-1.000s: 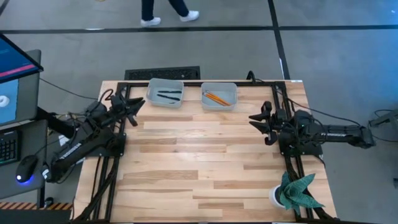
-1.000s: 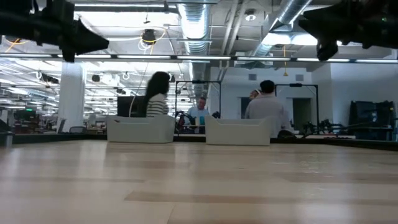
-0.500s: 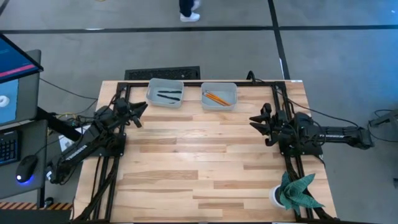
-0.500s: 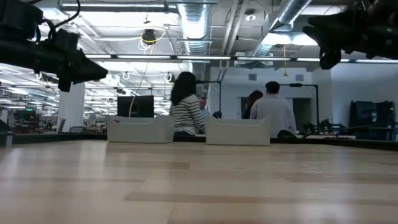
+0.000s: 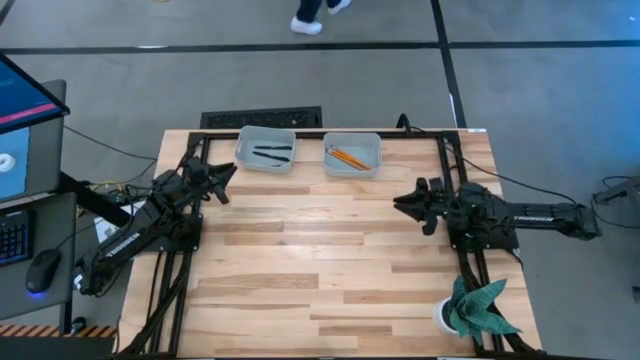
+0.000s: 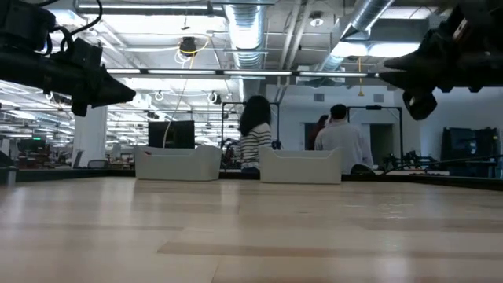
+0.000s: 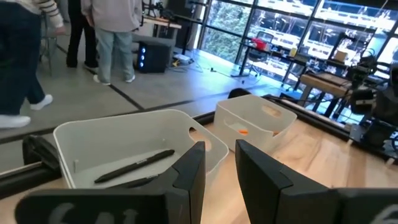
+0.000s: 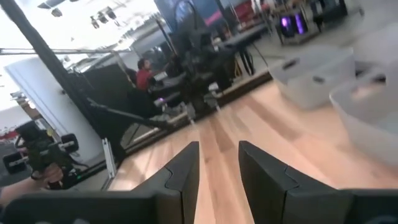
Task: Sort pens & pencils
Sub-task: Return to home position
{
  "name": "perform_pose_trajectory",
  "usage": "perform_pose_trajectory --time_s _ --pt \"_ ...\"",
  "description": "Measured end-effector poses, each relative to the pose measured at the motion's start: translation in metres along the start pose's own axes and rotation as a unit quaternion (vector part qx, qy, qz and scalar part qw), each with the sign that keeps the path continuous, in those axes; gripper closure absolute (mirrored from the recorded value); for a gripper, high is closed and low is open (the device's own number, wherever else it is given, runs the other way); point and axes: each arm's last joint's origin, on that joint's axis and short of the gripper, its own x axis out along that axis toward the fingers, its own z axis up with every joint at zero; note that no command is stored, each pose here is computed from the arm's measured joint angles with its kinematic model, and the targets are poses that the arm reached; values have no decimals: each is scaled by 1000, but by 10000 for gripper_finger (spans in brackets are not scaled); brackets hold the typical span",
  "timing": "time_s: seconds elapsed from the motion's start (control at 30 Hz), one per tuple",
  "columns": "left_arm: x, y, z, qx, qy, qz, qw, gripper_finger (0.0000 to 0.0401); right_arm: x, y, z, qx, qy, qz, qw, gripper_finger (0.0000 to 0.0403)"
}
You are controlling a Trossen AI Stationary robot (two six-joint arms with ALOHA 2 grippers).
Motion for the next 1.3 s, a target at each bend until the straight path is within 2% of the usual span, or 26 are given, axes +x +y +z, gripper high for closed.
perform_pose_trajectory --time_s 0.2,0.43,1.3 --pt "0 0 0 -10 1 1 1000 322 0 -1 -7 27 35 -9 999 269" --pt "0 0 0 11 2 0 1000 322 -2 -6 -22 58 109 -38 992 269" --pt "0 0 -1 14 2 1 1000 322 -2 -6 -22 55 109 -40 992 269"
